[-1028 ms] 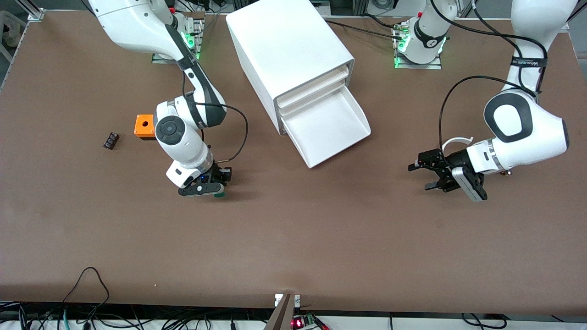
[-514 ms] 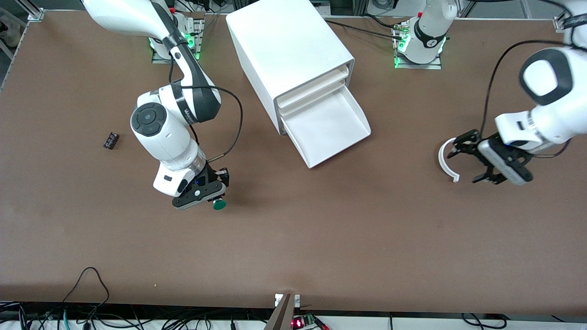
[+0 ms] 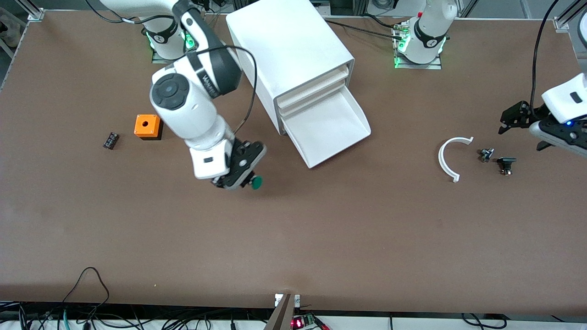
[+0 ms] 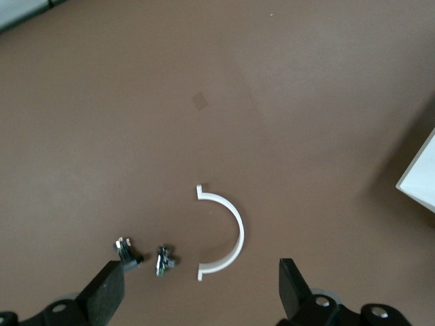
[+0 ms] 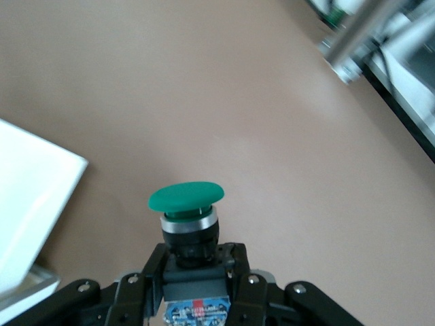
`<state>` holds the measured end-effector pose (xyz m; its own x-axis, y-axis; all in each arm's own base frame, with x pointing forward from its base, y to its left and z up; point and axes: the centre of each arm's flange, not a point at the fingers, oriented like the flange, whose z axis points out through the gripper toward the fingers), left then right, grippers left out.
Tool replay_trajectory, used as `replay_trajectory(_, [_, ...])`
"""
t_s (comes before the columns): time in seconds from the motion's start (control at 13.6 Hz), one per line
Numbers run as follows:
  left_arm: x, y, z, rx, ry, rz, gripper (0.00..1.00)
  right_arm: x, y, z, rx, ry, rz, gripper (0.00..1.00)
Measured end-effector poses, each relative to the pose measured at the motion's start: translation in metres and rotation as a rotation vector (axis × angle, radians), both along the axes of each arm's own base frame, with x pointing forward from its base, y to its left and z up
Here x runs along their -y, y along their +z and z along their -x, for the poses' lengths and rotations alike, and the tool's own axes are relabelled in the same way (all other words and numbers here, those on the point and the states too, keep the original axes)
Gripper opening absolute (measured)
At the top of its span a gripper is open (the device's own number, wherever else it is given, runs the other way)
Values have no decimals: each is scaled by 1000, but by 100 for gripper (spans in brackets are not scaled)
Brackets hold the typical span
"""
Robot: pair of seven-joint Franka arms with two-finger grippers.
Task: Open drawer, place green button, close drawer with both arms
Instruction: 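Carry the green button with the right gripper over the open drawer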
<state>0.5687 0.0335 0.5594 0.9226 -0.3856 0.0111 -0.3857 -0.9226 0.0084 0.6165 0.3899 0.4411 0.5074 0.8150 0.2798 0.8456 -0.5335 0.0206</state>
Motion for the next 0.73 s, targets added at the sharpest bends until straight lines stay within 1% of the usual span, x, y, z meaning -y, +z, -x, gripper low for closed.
replay_trajectory(0.15, [2, 11, 7, -43, 109, -1, 100, -31, 7, 17, 14, 97, -16, 42])
replay_trajectory(0.29, [4, 20, 9, -57, 198, -3, 100, -54, 5, 29, 22, 210, -17, 42])
replay_trajectory(0.59, [9, 23, 10, -60, 299, -5, 100, -100, -11, 46, 4, 453, 28, 42])
replay_trajectory(0.73, [10, 23, 10, -64, 331, -7, 100, -133, -15, 64, 3, 553, 73, 42])
